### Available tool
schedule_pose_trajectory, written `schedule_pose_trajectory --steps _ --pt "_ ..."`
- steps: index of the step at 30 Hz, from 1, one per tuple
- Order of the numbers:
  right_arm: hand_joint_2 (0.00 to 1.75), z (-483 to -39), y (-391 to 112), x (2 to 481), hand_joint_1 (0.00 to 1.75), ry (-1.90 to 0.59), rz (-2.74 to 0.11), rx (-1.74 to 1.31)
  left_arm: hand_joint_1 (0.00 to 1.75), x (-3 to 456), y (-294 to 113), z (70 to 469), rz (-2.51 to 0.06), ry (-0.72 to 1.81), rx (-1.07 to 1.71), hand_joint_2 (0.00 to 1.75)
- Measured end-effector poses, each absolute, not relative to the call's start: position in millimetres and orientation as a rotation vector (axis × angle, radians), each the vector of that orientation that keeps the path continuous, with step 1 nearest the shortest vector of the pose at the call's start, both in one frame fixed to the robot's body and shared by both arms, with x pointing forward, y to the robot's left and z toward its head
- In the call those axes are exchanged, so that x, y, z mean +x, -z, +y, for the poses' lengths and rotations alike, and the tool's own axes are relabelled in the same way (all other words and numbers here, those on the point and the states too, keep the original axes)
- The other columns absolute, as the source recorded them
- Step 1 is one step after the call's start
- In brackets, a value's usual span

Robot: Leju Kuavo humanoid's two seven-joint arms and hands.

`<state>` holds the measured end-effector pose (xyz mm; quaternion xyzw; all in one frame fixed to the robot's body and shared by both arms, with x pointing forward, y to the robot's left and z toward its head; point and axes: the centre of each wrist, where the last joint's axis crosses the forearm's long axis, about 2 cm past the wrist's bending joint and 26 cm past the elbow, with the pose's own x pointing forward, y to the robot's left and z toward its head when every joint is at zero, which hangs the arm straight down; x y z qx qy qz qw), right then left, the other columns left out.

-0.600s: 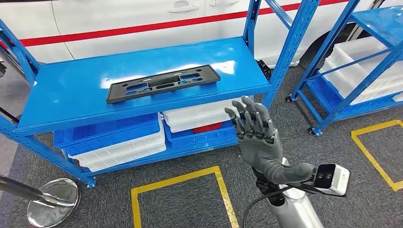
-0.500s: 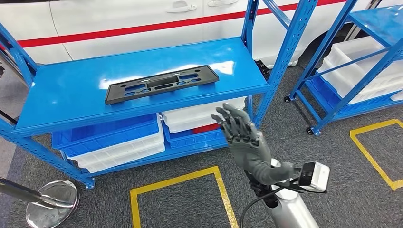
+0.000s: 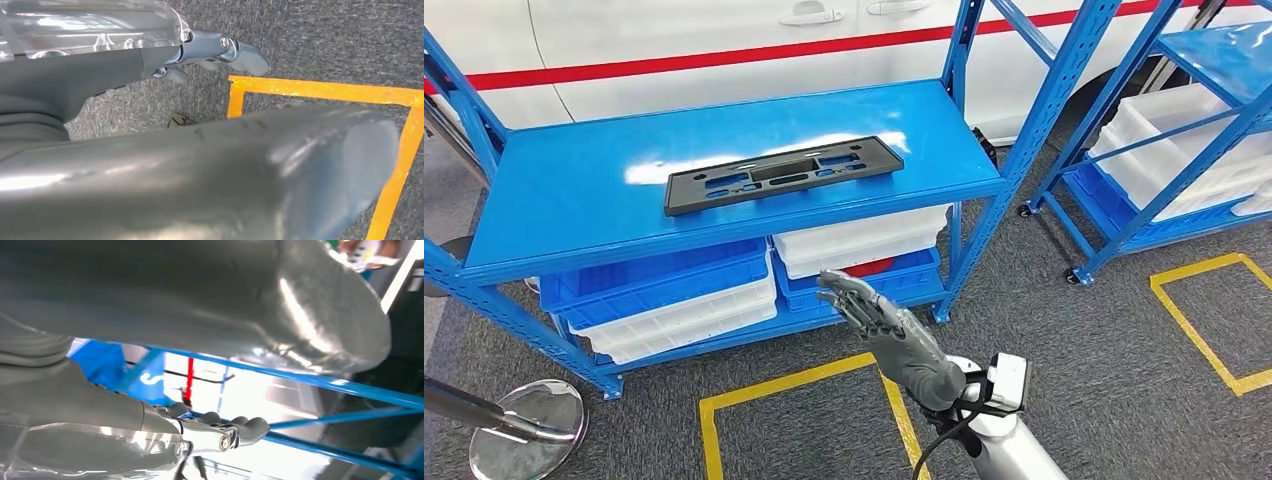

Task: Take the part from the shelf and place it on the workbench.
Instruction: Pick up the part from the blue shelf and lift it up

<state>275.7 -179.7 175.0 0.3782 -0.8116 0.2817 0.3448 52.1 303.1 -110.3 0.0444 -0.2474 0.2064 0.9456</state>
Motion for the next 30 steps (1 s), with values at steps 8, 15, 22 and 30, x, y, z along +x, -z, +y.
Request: schedule_pose_trajectory --steps 8,15,22,30 --pt "0.0 -169.4 -163.8 279.1 0.0 -0.814 -2.072 0.981 0.0 52.6 110.3 296.9 -0.506 -0.426 0.081 0.0" --pt "0.0 -164.2 -164.3 287.4 0.0 -0.818 -2.042 1.009 0.0 51.5 110.4 297.2 -0.504 -0.427 0.083 0.0" --pt "0.0 -161.8 -162.7 289.9 0.0 -0.818 -2.026 1.014 0.0 51.1 110.5 298.1 -0.505 -0.429 0.084 0.0" --pt "0.0 -161.5 -162.0 290.8 0.0 -0.819 -2.021 1.01 0.0 51.1 110.5 299.0 -0.507 -0.439 0.087 0.0"
